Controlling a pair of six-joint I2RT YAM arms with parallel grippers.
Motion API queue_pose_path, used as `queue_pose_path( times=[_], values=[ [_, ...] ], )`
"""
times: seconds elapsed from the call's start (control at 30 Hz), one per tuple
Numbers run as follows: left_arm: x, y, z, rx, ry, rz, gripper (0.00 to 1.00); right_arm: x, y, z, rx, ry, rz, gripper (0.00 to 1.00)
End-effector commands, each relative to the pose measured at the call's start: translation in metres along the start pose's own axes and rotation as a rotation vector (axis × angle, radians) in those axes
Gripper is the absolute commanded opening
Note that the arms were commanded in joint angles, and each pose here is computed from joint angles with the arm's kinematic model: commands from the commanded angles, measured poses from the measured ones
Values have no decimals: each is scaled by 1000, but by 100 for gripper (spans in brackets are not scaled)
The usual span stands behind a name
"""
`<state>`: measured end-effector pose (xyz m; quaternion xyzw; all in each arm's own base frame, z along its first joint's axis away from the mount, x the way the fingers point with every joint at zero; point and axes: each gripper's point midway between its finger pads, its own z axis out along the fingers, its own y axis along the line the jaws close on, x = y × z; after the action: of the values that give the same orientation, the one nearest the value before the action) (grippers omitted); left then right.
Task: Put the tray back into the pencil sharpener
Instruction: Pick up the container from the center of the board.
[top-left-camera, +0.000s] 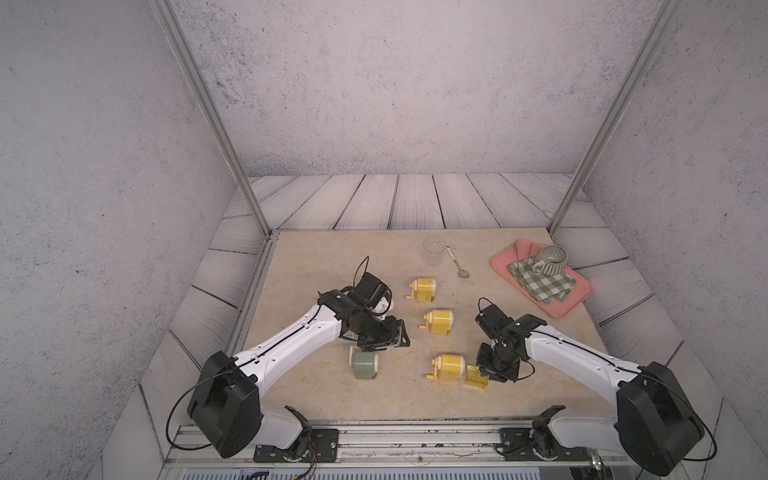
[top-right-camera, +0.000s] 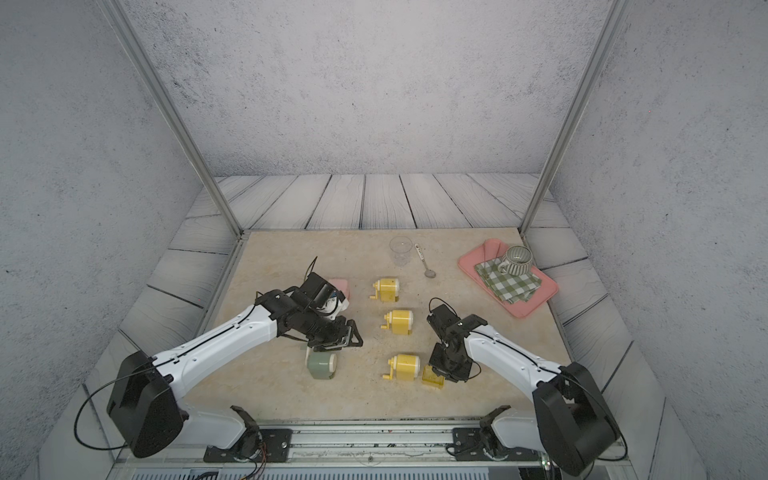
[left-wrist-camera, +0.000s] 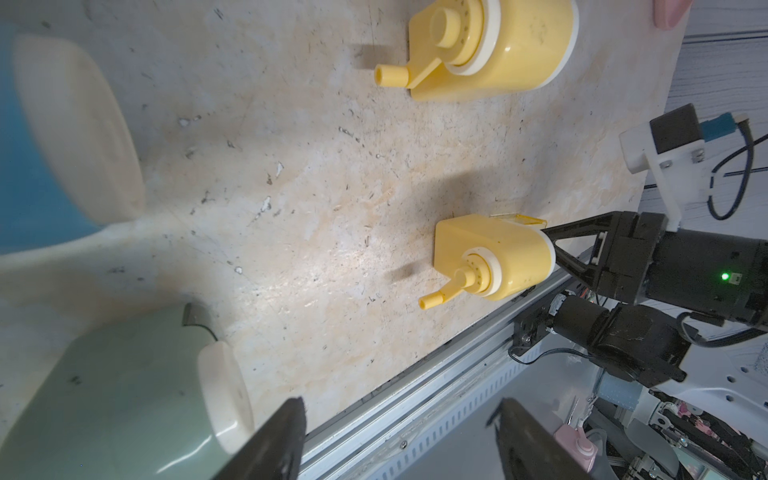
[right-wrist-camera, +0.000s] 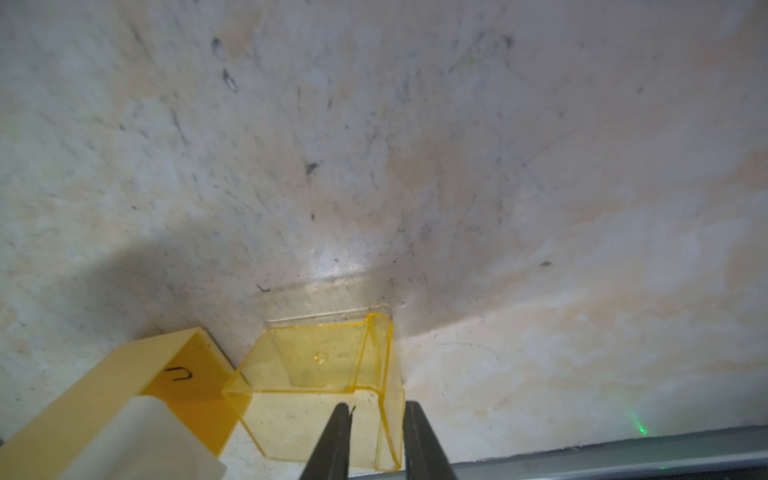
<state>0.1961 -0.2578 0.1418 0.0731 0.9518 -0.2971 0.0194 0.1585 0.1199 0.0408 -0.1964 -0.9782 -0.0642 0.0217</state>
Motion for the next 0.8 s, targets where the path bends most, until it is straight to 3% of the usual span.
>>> queue_pose_path(
  times=[0.0,0.13,0.43,0.77],
  values=[
    [-2,-4,-1,9,-3,1,75,3,-7,3,29,7,-11,23],
    [-3,-5,-1,12,-4,0,75,5,-11,6,40,12,-11,16],
    [-4,-5,0,14,-6,-6,75,6,-16,9,54,12,-24,11],
    [-2,-15,14,71,7,-21,77,1,-21,-18,114,-13,-99,3]
  ],
)
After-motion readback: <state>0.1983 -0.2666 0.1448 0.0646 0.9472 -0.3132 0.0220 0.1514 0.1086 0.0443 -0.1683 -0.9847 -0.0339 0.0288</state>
